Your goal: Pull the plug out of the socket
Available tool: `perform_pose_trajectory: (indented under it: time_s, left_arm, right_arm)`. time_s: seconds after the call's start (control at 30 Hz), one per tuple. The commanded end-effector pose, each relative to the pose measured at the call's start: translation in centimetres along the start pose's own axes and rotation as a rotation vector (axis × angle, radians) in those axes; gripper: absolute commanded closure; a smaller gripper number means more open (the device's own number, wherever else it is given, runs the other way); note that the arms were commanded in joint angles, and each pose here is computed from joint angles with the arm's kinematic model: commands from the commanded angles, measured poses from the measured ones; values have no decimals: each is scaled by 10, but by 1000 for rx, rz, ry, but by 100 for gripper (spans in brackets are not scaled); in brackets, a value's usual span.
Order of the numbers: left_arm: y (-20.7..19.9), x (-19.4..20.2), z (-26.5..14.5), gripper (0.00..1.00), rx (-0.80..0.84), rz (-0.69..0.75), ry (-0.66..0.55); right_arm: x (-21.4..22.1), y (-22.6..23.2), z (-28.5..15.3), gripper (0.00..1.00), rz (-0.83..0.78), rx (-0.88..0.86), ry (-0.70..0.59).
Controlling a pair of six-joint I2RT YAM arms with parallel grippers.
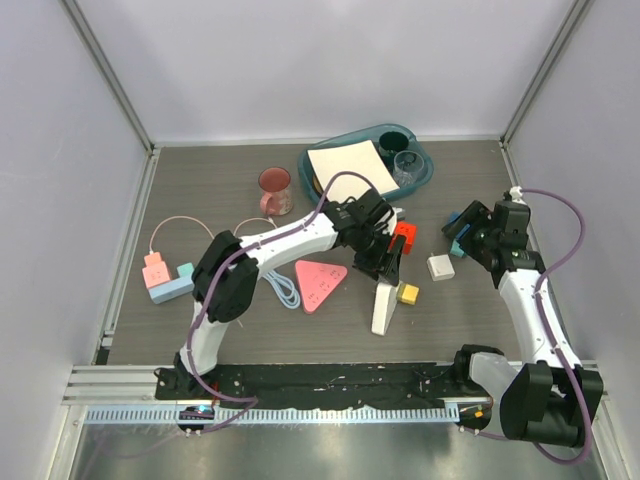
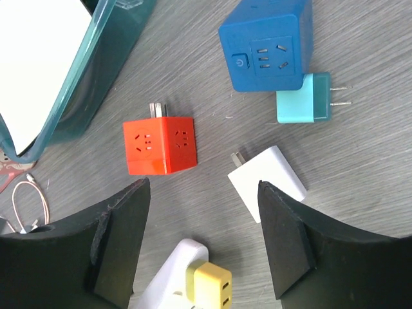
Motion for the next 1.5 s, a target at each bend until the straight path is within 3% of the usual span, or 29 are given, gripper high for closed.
perform_pose_trajectory:
  time_s: [0.0, 0.13, 0.3, 0.47, 0.63, 0.73, 0.9, 1.13, 1.47]
  left_arm:
    - [-5, -16, -36, 37, -57, 50, -101]
    - [1, -16, -51, 37, -103, 52, -155]
    - [-1, -9, -56, 37, -74, 70, -133]
    - [-23, 8, -52, 33, -80, 189, -176]
    - [-42, 20, -51, 28, -189, 262, -322]
    - [-53, 22, -52, 22, -197, 285, -392]
    - [-74, 27, -42, 11, -169, 339, -405]
    - [-89, 44, -16, 10, -219, 440, -443]
    - [-106, 49, 4, 14, -165, 485, -434]
  right_arm:
    - [-4, 6, -12, 27, -7, -37, 19]
    - [15, 7, -16, 33, 5, -109, 79]
    - [37, 6, -27, 34, 30, -179, 126]
    - [32, 8, -44, 34, 44, -166, 56]
    - [14, 13, -54, 34, 67, -134, -17]
    - [3, 17, -61, 33, 65, -126, -55]
    - [-2, 19, -63, 31, 77, -111, -73]
    - [-10, 22, -54, 30, 111, -106, -66]
    - [-14, 14, -28, 29, 138, -88, -32]
Point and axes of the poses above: each gripper's point midway between its finger pads, its own z axis out along the fingers, its own y axis along the line the jaws close on, x = y × z, the point moved 9 cm from there along -z, back along the fingers, and after that the axes turned 7 degrees about -z, right-handed, at the moved point
